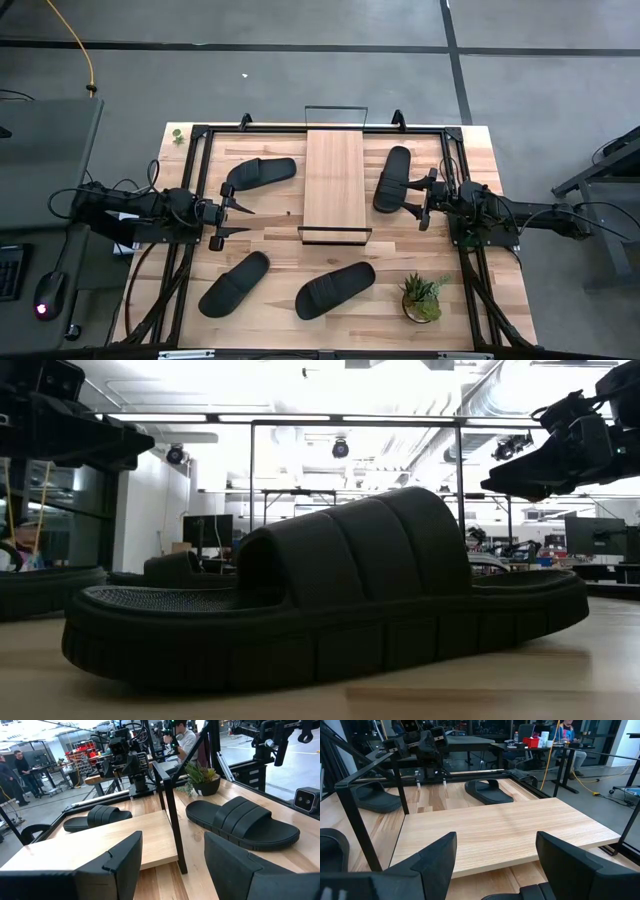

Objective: Pick and place slides into the shelf

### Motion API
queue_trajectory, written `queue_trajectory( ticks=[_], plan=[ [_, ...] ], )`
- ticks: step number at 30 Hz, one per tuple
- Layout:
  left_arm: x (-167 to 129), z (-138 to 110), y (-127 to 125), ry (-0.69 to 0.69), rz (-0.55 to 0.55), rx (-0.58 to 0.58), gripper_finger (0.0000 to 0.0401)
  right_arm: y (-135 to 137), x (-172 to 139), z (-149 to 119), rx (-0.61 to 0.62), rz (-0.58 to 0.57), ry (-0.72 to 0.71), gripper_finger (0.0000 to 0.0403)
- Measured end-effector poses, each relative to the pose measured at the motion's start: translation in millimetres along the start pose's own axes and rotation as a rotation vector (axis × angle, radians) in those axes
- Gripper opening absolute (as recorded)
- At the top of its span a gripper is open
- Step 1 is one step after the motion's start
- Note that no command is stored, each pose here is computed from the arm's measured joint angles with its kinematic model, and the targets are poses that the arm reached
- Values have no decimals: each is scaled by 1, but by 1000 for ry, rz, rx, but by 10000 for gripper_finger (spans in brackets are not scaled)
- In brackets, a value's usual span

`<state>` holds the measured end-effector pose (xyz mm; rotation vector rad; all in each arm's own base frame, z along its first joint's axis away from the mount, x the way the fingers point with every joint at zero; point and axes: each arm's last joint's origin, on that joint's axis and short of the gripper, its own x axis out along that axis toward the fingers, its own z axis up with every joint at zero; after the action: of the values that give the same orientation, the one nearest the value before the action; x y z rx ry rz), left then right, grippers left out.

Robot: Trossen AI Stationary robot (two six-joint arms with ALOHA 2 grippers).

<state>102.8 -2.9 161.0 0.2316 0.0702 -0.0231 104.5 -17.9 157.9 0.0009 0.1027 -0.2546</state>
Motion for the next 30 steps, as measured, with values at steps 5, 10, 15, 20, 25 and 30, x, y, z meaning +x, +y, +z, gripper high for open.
queue_trajectory(
  ticks=[5, 10, 15, 20, 25, 30],
  plan=[
    [0, 0, 0, 0, 0, 0, 198, 0, 0, 0, 0, 0, 0, 264],
    [0, 0, 0, 0, 0, 14, 198, 0, 0, 0, 0, 0, 0, 264],
    [0, 0, 0, 0, 0, 18, 198, 0, 0, 0, 0, 0, 0, 264],
    [0, 0, 0, 0, 0, 18, 198, 0, 0, 0, 0, 0, 0, 264],
    [0, 0, 0, 0, 0, 18, 198, 0, 0, 0, 0, 0, -1, 264],
    [0, 0, 0, 0, 0, -26, 198, 0, 0, 0, 0, 0, -1, 264]
  ],
)
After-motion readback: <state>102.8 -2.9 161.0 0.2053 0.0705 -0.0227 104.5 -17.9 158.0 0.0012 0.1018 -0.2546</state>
